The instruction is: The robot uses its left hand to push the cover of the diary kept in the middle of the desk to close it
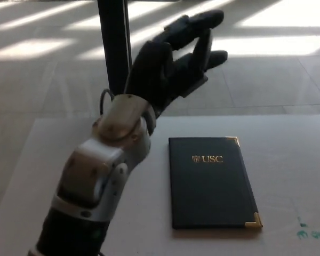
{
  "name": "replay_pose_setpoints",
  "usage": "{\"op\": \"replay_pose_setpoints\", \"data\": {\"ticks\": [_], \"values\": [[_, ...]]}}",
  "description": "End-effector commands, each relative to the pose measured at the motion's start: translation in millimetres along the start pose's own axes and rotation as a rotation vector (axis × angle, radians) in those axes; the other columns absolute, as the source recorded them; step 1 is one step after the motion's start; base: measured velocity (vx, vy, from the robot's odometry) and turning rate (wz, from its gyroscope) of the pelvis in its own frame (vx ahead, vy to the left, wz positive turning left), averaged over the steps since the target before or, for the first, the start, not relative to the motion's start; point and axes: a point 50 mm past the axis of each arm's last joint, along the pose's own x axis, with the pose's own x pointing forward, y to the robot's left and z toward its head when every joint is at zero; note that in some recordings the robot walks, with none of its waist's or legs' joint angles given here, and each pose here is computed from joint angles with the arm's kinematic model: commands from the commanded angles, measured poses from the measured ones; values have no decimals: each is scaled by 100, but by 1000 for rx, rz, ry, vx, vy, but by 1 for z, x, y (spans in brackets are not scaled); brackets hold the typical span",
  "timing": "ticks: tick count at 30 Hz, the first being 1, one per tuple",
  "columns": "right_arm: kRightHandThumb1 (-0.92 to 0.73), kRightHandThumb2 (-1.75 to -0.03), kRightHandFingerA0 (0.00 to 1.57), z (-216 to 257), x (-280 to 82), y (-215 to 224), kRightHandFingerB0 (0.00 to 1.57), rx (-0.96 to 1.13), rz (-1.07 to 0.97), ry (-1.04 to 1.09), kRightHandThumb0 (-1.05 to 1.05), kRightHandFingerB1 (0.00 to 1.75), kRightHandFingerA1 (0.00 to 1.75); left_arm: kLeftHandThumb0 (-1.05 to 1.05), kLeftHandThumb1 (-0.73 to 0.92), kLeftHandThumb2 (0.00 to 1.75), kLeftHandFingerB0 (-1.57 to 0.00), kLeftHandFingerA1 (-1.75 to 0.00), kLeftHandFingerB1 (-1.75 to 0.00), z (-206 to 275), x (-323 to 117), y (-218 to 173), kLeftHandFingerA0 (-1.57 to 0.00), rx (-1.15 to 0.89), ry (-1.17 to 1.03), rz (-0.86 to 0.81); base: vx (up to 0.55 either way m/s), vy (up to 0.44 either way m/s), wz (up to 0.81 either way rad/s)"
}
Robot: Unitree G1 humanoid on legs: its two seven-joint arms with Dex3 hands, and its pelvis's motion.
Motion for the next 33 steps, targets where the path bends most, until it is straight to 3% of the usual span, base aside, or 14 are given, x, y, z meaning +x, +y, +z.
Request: {"op": "replay_pose_setpoints", "data": {"ticks": [1, 9, 16, 18, 19, 21, 22, 23, 24, 25, 27, 28, 29, 33], "values": [[-84, -66, 66, 0, -3, -12, 58, 24, -28, 11, -96, 69, 83, -71, 92, 74, -35, -58, -45, 46, -44, 92, -44, 52, -146, 166, 0, 0, 0], [-84, -66, 64, 0, 1, -10, 57, 31, -24, 9, -95, 67, 81, -69, 92, 69, -35, -50, -42, -22, -130, 191, -43, 162, 208, 513, 0, 0, 0], [-84, -66, 65, 3, 1, -11, 57, 28, -26, 1, -97, 69, 82, -69, 92, 68, -37, -45, -41, -59, -202, 231, -44, 166, 411, 729, 0, 0, 0], [-82, -66, 65, 5, 1, -10, 59, 41, -31, -6, -97, 70, 85, -76, 85, 65, -49, -50, -43, -70, -238, 246, -55, 109, 447, 893, 0, 0, 0], [-82, -65, 68, 9, 3, -10, 60, 48, -33, -10, -96, 71, 86, -82, 67, 88, -46, -60, -52, -76, -253, 249, -55, 97, 453, 967, 0, 0, 0], [-84, -66, 69, 9, 3, -10, 59, 40, -32, -10, -95, 71, 86, -81, 86, 66, -48, -57, -46, -80, -262, 251, -56, 102, 460, 991, 0, 0, 0], [-84, -66, 64, 9, 4, -9, 57, 34, -27, -8, -94, 69, 84, -82, 87, 66, -51, -55, -45, -82, -269, 252, -56, 105, 469, 1011, 0, 0, 0], [-62, -115, 64, 9, 4, -8, 50, 36, -20, -6, -87, 69, 83, -84, 86, 65, -52, -61, -49, -87, -281, 252, -56, 93, 486, 1048, 0, 0, 6], [-62, -115, 64, 9, 4, -8, 50, 43, -18, -7, -87, 69, 83, -84, 86, 65, -52, -61, -49, -92, -291, 252, -56, 75, 499, 1074, 0, 0, 0], [-83, -65, 64, 10, 3, -8, 60, 49, -26, -9, -93, 70, 83, -87, 85, 65, -59, -66, -54, -98, -300, 251, -63, 80, 528, 1123, 0, 0, 0], [-83, -66, 66, 10, 3, -7, 59, 50, -32, -12, -94, 70, 82, -87, 84, 65, -57, -68, -57, -108, -311, 249, -61, 69, 563, 1160, 0, 0, 3], [-83, -65, 67, 10, 4, -7, 60, 56, -41, -7, -95, 69, 82, -84, 65, 108, -51, -73, -66, -112, -316, 249, -52, 83, 602, 1148, 0, 0, 0], [-84, -66, 64, 11, 4, -8, 58, 55, -34, -8, -94, 70, 83, -86, 85, 66, -50, -70, -59, -119, -320, 249, -52, 77, 631, 1147, 0, 0, 0], [-84, -66, 69, 11, 4, -9, 59, 57, -36, -7, -94, 70, 84, -86, 86, 66, -46, -74, -63, -141, -345, 249, -48, 75, 807, 1183, 0, 0, 0]]}}
